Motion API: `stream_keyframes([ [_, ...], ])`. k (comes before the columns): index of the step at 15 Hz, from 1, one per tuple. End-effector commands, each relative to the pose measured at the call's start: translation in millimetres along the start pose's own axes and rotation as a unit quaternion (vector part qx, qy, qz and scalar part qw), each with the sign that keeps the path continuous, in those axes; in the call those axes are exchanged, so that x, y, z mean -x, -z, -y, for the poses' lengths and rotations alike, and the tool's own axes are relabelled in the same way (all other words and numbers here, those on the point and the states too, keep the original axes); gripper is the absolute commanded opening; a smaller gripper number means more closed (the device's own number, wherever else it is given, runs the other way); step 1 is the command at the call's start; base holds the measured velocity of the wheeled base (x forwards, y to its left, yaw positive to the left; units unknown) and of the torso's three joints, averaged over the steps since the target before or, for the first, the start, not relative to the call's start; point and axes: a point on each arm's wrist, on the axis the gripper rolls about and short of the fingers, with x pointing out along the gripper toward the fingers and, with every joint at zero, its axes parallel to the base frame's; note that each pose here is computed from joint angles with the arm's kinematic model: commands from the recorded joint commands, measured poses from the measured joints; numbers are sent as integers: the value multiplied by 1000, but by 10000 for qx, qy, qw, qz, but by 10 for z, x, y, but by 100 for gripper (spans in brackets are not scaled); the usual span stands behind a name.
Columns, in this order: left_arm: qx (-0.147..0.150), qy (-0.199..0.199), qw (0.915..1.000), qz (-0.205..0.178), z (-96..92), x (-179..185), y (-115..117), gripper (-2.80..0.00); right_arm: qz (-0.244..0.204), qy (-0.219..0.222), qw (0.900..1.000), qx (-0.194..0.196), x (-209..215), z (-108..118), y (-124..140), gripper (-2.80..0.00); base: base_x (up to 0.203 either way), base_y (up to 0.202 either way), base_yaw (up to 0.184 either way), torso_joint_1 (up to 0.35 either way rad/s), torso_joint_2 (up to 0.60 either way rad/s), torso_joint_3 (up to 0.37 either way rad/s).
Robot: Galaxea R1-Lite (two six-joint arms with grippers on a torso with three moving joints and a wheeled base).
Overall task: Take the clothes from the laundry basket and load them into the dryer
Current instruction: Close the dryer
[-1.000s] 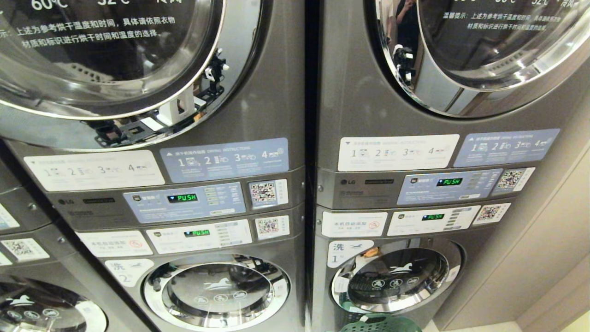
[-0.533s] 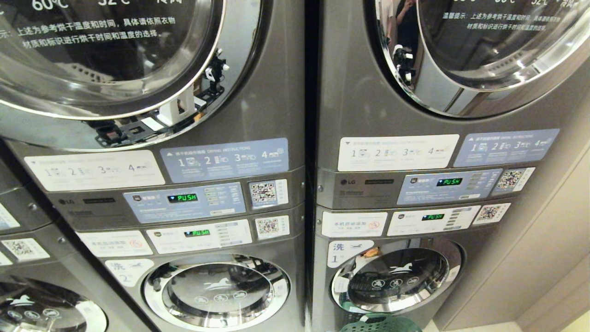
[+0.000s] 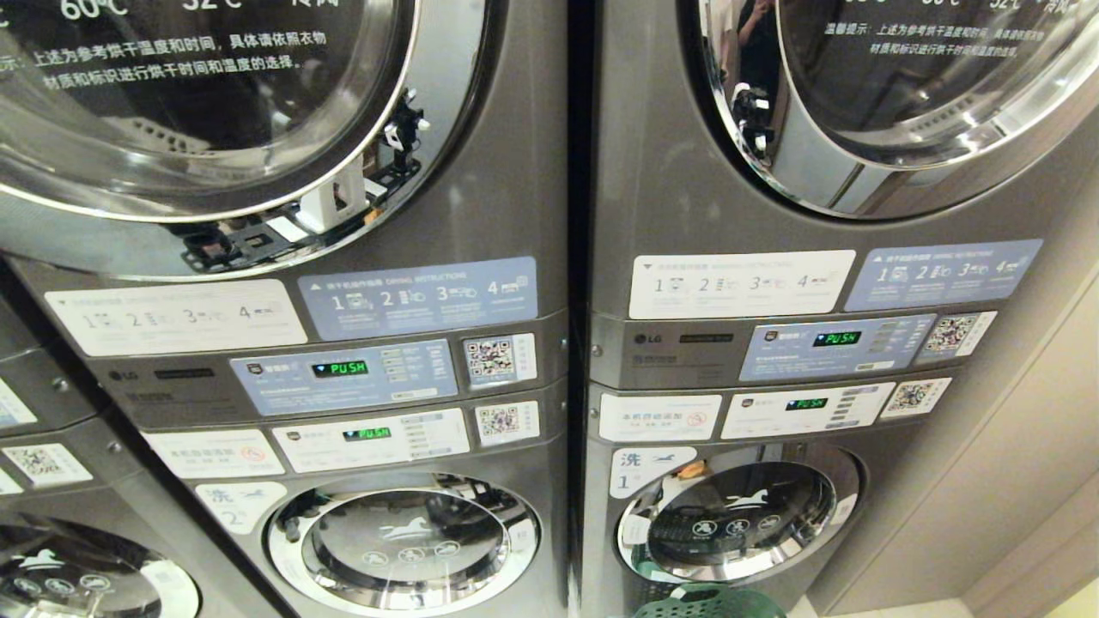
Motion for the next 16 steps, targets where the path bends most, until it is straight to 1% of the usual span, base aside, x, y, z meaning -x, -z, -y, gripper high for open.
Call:
stream_keyframes([
  [1,-37,101,9999,-127,-23,-120,114,-280,-2,-3,10000,2,-1,0,3,-280,0,0,0,0,0,0],
  [4,-15,391,9990,-229,-54,-272,198,-280,-16,-3,10000,2,-2,0,4,-280,0,0,0,0,0,0],
  [6,12,679,9970,-374,-90,-354,274,-280,-8,-3,10000,2,-1,0,4,-280,0,0,0,0,0,0],
  [9,-35,702,9967,-403,-215,-538,357,-280,-3,-3,10000,2,-1,0,3,-280,0,0,0,0,0,0],
  [11,-51,844,9958,-365,-238,-689,403,-280,-8,-3,10000,4,-1,0,4,-280,0,0,0,0,0,0],
  [13,-56,1143,9928,-354,-243,-825,446,-280,0,-3,10000,2,-1,0,3,-280,0,0,0,0,0,0],
  [16,72,1605,9861,-430,-237,-965,521,-280,0,-3,10000,2,-1,0,3,-280,0,0,0,0,0,0],
])
